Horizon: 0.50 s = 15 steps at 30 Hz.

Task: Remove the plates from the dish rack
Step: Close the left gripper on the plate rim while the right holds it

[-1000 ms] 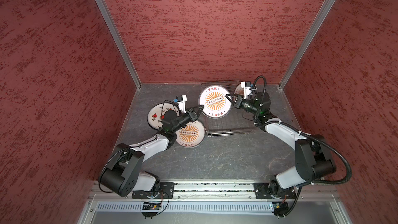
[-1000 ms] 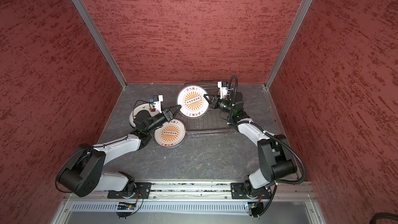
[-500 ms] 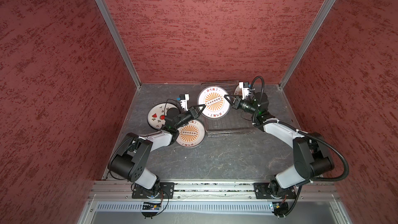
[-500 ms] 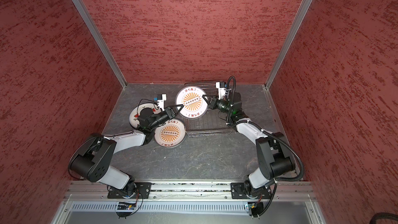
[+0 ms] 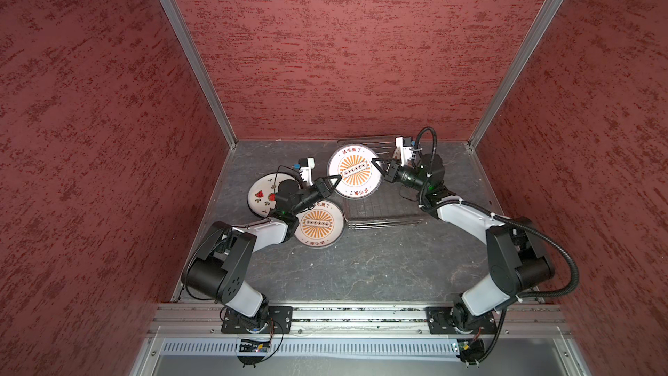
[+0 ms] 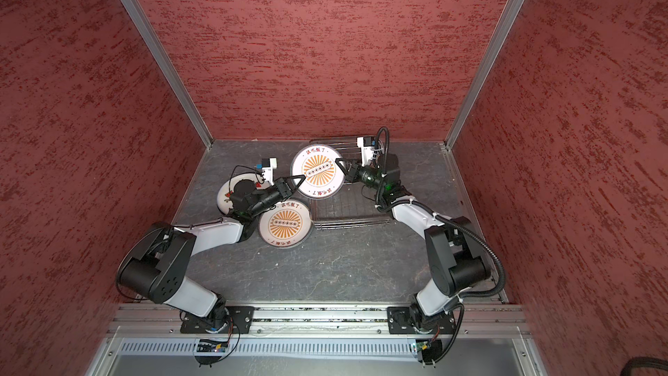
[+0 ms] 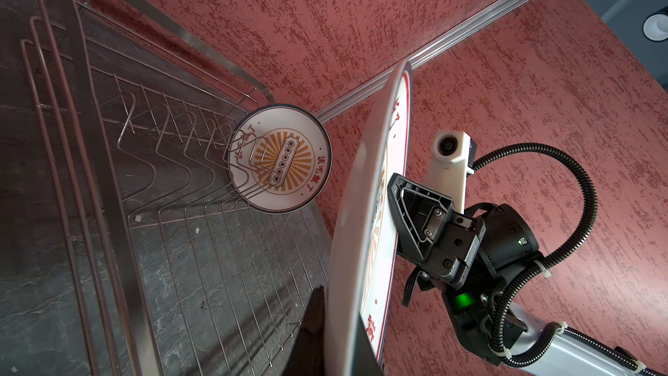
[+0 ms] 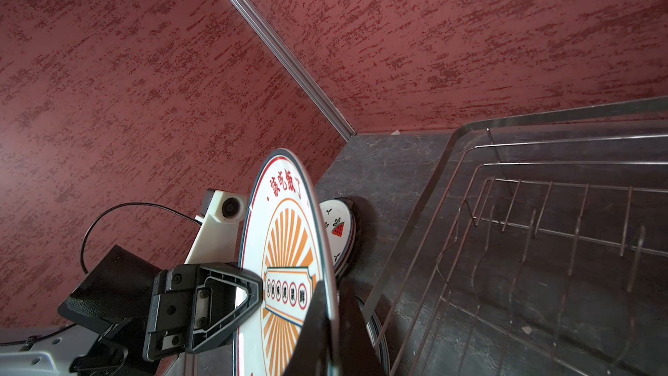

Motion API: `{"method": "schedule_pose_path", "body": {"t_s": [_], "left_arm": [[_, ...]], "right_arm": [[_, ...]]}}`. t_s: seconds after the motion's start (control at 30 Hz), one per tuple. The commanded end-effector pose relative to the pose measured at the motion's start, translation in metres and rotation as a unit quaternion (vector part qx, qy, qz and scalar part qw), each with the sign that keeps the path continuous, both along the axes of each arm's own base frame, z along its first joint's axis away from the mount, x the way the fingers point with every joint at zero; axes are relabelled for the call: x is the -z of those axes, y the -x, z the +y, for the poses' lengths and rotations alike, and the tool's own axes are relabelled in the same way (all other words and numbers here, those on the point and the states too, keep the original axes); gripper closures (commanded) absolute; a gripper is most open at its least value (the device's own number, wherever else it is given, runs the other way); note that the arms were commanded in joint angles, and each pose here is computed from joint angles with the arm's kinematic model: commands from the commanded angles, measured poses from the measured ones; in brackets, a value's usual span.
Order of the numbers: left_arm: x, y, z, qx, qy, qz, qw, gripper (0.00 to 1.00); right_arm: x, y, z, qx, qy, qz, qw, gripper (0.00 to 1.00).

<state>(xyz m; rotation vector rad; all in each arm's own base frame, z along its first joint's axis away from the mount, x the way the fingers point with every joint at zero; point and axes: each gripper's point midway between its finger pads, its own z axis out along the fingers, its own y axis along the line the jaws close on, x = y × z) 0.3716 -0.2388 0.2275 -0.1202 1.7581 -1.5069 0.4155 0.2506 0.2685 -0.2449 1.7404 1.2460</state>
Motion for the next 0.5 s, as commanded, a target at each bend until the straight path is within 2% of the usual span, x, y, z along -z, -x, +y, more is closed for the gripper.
{"method": "schedule_pose_path", "body": {"t_s": [0.0,0.17,0.23,0.3,0.33,0.37,0.47], "left_arm": [[-0.026,0.009,-0.005,0.018,0.017,-0.038,0.999,0.95],[-0.029,0.012,0.000,0.013,0.018,-0.041,0.999,0.97],[-0.031,0.014,0.002,0.010,0.018,-0.044,0.999,0.97],[-0.032,0.015,0.005,0.004,0.016,-0.046,0.999,0.97],[-0.032,0.015,0.007,0.000,0.014,-0.045,0.999,0.97],[-0.032,0.015,0.009,-0.005,0.012,-0.044,0.999,0.97],[-0.027,0.013,0.017,-0.027,-0.004,-0.030,0.999,0.97]], "right_arm": [[-0.006,0.001,0.014,-0.014,0.011,-0.028,0.999,0.88],[-0.006,0.004,0.017,-0.025,0.011,-0.026,0.999,0.65],[-0.005,0.005,0.019,-0.030,0.011,-0.023,0.999,0.52],[-0.003,0.004,0.018,-0.027,0.013,-0.017,0.999,0.31],[-0.003,0.003,0.018,-0.023,0.014,-0.014,1.000,0.06],[-0.004,0.003,0.016,-0.019,0.015,-0.015,1.000,0.01],[-0.010,0.008,0.014,-0.012,0.018,-0.028,0.999,0.01]]}}
